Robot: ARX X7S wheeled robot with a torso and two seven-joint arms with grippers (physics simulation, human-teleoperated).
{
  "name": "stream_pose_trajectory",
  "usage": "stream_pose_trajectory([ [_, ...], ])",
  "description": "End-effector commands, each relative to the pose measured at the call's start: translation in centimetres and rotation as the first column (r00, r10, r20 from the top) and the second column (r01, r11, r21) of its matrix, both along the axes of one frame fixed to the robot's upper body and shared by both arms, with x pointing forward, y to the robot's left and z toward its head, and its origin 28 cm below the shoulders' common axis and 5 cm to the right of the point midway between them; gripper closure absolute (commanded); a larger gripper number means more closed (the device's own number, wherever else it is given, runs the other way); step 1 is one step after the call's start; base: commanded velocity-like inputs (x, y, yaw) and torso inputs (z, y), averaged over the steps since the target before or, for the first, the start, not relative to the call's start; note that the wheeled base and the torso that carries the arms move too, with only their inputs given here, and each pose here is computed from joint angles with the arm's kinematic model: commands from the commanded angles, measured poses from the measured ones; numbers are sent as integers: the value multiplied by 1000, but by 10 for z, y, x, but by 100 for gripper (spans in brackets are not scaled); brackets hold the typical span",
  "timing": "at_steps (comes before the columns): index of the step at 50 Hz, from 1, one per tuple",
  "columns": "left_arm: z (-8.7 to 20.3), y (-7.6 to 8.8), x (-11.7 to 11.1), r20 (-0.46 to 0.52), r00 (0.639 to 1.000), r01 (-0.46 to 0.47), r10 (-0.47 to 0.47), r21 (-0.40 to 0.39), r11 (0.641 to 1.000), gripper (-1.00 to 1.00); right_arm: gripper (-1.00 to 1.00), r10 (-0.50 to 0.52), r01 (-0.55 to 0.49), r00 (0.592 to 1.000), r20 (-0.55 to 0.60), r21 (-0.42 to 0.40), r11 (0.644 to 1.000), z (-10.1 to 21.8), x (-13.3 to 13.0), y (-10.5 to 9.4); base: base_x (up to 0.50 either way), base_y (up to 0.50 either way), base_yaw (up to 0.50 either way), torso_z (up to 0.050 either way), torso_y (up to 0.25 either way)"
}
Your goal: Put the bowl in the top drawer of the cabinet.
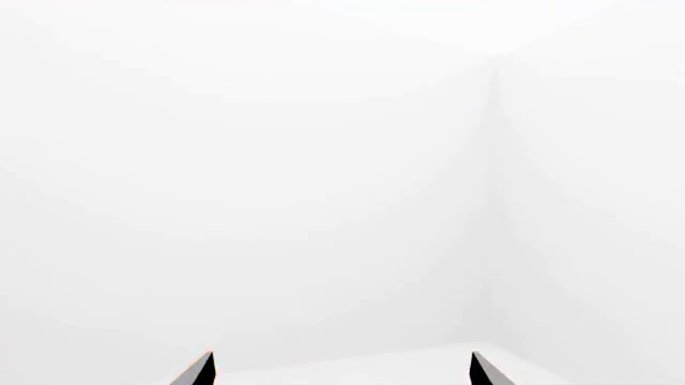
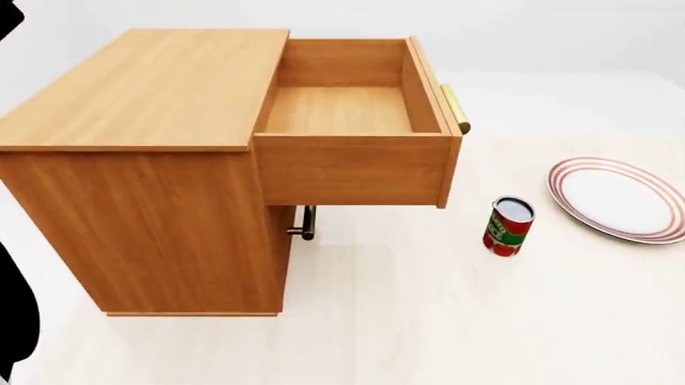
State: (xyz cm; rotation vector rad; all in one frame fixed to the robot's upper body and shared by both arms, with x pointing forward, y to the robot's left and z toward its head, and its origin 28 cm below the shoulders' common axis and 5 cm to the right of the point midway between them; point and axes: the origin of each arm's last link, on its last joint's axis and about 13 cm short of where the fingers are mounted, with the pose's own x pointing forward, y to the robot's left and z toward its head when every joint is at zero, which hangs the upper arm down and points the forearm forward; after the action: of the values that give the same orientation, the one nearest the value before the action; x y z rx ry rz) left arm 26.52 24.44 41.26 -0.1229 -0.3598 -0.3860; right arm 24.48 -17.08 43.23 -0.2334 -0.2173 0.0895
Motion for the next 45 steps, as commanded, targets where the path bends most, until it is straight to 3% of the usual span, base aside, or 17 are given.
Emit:
stream_pose_trajectory([
  [1,1,0,0,-2,1000,6,-6,-1,1000,-100,-100,-105,99,978,-178,-42,994,12,-12,-28,0,0,0,0,0],
  [11,3,0,2,0,1000,13,-13,-4,1000,-100,-100,-178,148,908,-380,-107,983,23,-44,-71,0,0,0,0,0],
  [20,5,0,2,7,1000,8,-7,-1,1000,-100,-100,-185,113,788,-587,-158,981,3,-52,-91,0,0,0,0,0],
  [25,7,-1,2,13,1000,6,-6,2,1000,-100,-100,-211,97,692,-691,-201,975,-16,-44,-108,0,0,0,0,0],
  [32,8,-1,1,16,1000,6,-6,3,1000,-100,-100,-256,119,584,-771,-230,966,-29,-44,-141,0,0,0,0,0],
  [37,8,0,0,18,1000,7,-7,0,1000,-100,-100,-303,127,510,-805,-278,952,-10,-62,-173,0,0,0,0,0],
  [39,8,0,-1,19,1000,7,-7,-3,1000,-100,-100,-331,142,492,-805,-301,943,-6,-70,-177,0,0,0,0,0],
  [41,8,0,-1,20,1000,8,-8,-4,1000,-100,-100,-279,102,473,-836,-263,959,-10,-72,-179,0,0,0,0,0],
  [42,8,0,-1,20,1000,9,-9,-5,1000,-100,-100,-340,140,461,-819,-312,940,-9,-76,-179,0,0,0,0,0],
  [45,8,1,-1,21,1000,9,-9,-6,1000,-100,-100,-355,140,438,-826,-328,934,-16,-78,-181,0,0,0,0,0],
])
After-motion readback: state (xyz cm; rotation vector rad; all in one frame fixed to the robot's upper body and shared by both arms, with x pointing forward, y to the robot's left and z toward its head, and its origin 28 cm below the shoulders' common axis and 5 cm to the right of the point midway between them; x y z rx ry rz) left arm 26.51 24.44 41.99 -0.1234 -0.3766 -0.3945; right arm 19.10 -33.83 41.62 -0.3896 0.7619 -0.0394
